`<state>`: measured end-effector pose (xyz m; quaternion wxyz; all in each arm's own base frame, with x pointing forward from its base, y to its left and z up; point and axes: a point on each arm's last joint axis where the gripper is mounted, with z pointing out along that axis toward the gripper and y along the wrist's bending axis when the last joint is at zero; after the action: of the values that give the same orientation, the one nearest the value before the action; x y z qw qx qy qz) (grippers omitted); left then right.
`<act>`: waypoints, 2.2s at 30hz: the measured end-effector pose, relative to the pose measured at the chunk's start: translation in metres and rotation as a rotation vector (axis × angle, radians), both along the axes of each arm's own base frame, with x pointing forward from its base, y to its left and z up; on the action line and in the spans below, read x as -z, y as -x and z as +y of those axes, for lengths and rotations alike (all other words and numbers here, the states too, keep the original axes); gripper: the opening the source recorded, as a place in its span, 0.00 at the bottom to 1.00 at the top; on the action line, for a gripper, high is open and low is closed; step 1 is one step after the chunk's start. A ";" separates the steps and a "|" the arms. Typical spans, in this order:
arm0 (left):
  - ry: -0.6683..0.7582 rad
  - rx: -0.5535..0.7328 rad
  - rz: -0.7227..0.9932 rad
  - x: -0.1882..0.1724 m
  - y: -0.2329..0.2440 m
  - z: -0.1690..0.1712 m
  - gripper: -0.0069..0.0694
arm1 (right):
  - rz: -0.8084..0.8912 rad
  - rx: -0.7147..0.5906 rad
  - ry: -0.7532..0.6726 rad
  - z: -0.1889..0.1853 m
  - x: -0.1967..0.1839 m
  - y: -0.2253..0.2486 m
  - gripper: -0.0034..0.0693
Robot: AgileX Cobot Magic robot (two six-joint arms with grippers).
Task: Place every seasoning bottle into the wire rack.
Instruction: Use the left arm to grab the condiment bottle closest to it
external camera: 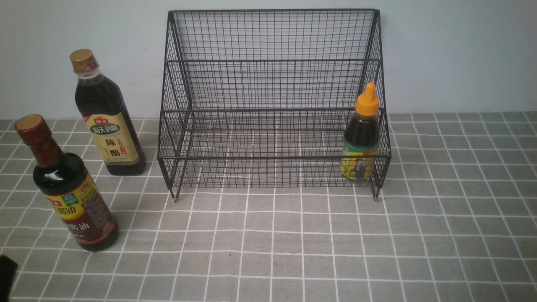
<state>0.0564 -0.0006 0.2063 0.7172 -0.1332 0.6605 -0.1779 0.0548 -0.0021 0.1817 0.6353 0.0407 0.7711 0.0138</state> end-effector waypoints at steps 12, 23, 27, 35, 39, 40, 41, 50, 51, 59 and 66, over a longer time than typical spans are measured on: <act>-0.052 0.080 -0.021 -0.131 0.001 -0.010 0.08 | 0.000 0.000 0.000 0.000 0.000 0.000 0.03; -0.333 0.322 0.874 -0.165 -0.102 -0.021 0.08 | 0.001 0.000 -0.002 0.000 0.000 0.000 0.03; -0.431 0.265 0.961 -0.186 -0.134 -0.013 0.08 | 0.001 0.000 -0.002 0.000 0.000 0.000 0.03; -0.482 0.154 1.044 -0.208 -0.182 -0.002 0.08 | 0.001 0.000 -0.002 0.000 0.000 0.000 0.03; -0.512 0.089 1.108 -0.199 -0.208 0.005 0.09 | 0.001 0.000 -0.002 0.000 0.000 0.000 0.03; -0.523 0.081 1.124 -0.195 -0.213 0.006 0.09 | 0.001 0.000 -0.002 0.000 0.000 0.000 0.03; -0.538 0.072 1.140 -0.191 -0.218 0.007 0.11 | 0.001 0.000 -0.002 0.000 0.000 0.000 0.03; -0.543 0.052 1.152 -0.174 -0.242 0.009 0.58 | 0.001 0.000 -0.002 0.000 0.000 0.000 0.03; -0.543 0.052 1.152 -0.174 -0.242 0.009 0.59 | 0.001 0.000 -0.002 0.000 0.000 0.000 0.03; -0.536 0.062 1.206 -0.154 -0.259 0.008 0.87 | 0.001 0.000 -0.002 0.000 0.000 0.000 0.03; -0.532 0.080 1.311 -0.137 -0.265 0.008 0.80 | 0.001 0.002 -0.010 0.000 0.000 0.000 0.03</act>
<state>0.3212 0.0078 0.3432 0.1730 -0.0088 0.9816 0.0802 0.0548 -0.0020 0.1816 0.6348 0.0445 0.7712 0.0172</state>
